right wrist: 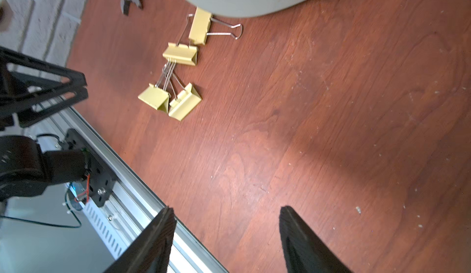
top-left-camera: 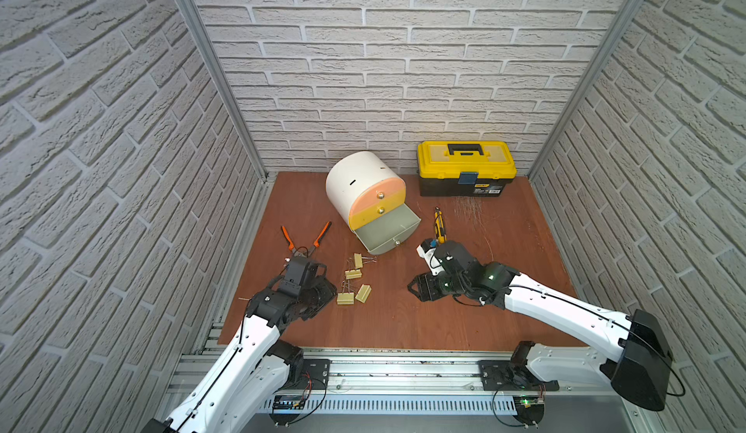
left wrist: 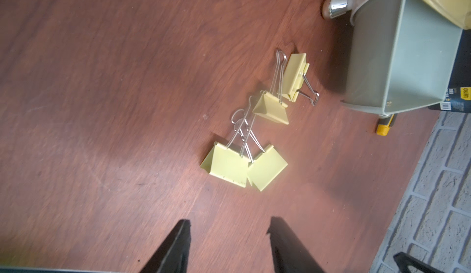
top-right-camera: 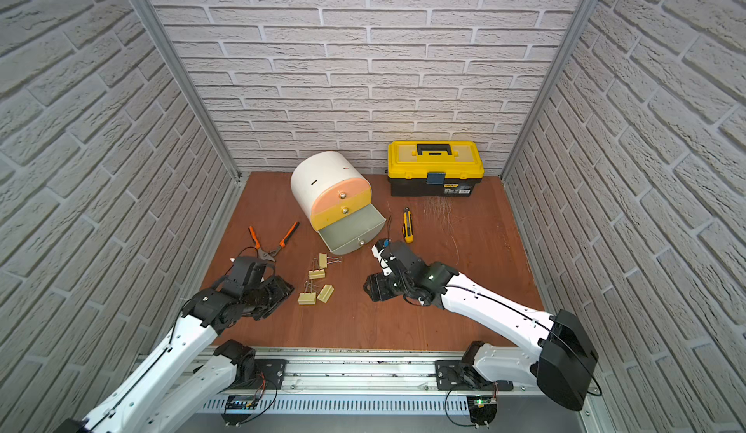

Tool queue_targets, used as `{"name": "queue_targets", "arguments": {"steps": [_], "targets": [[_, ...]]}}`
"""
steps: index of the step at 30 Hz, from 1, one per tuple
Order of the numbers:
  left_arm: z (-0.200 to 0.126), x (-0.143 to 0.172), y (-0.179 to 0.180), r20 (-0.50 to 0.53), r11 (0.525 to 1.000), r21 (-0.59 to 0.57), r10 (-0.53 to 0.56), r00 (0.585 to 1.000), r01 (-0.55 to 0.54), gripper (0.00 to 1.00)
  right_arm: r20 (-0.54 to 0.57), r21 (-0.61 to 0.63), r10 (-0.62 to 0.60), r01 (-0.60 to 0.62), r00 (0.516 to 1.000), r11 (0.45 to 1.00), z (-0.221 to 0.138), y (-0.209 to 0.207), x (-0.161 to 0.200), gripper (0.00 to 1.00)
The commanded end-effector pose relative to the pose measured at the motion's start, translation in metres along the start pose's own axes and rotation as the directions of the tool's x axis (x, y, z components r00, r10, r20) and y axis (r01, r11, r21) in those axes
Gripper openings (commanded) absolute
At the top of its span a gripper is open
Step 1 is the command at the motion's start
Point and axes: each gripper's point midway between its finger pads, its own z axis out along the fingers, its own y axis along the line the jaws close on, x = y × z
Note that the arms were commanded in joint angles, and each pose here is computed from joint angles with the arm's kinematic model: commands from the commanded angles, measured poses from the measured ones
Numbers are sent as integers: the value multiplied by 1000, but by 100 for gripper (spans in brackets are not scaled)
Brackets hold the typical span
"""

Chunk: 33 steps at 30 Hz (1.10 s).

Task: Put the binder clips in the drawer according to color
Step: Pick up the binder clip at the center of the board.

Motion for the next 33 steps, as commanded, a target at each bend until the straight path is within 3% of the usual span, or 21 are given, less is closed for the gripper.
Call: {"name": "queue_targets", "arguments": {"steps": [1, 15, 26, 33], "targets": [[-1, 9, 22, -5, 998, -56, -24, 1000, 24, 55, -7, 34, -103, 103, 995, 994, 2, 12, -3, 69], [2, 35, 51, -90, 990, -122, -76, 993, 64, 56, -190, 25, -409, 420, 893, 907, 66, 75, 4, 71], [-3, 36, 55, -71, 991, -101, -91, 993, 84, 57, -280, 30, -533, 562, 798, 826, 110, 91, -2, 73], [-7, 41, 62, -75, 990, -100, -105, 992, 97, 57, -334, 65, -542, 592, 771, 803, 137, 84, 0, 74]]}}
